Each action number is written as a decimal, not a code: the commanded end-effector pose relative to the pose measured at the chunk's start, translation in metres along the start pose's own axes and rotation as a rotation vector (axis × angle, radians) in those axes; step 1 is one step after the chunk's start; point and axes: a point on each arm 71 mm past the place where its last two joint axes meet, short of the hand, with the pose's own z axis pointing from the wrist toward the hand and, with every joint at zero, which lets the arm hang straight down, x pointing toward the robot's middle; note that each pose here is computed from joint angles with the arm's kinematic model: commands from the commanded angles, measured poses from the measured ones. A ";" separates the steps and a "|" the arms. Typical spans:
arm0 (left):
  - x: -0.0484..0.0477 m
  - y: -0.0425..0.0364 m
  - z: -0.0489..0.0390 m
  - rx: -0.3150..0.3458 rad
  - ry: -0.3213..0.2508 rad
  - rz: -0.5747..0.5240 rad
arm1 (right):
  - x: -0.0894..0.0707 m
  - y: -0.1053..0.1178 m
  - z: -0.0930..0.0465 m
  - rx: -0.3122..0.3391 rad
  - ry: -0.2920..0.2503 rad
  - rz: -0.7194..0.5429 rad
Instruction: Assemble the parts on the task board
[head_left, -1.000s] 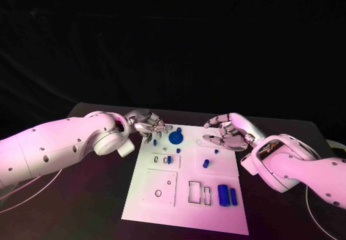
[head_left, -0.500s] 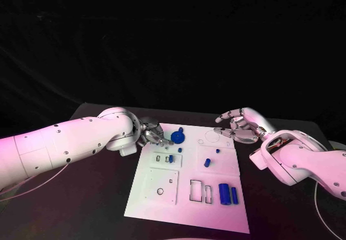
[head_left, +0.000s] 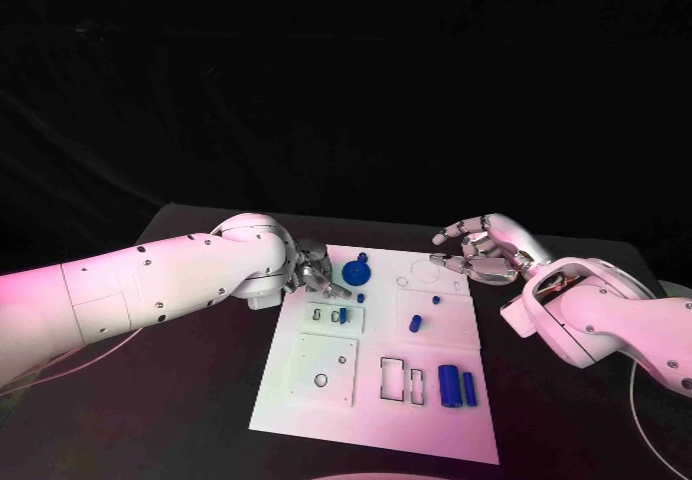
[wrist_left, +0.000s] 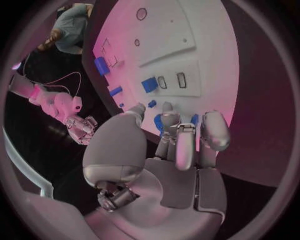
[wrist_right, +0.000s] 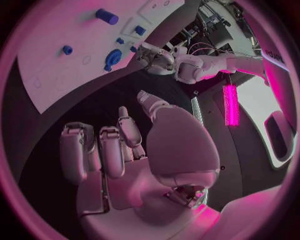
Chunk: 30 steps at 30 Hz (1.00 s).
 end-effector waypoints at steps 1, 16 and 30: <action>0.0024 -0.0025 0.0009 -0.015 0.030 0.046 | 0.002 0.000 0.000 0.004 0.021 -0.007; 0.0106 -0.0150 0.0048 0.005 0.064 0.058 | 0.004 -0.001 0.001 0.011 0.028 -0.013; 0.0170 -0.0199 0.0071 0.012 0.104 0.070 | 0.005 -0.001 0.002 0.012 0.034 -0.016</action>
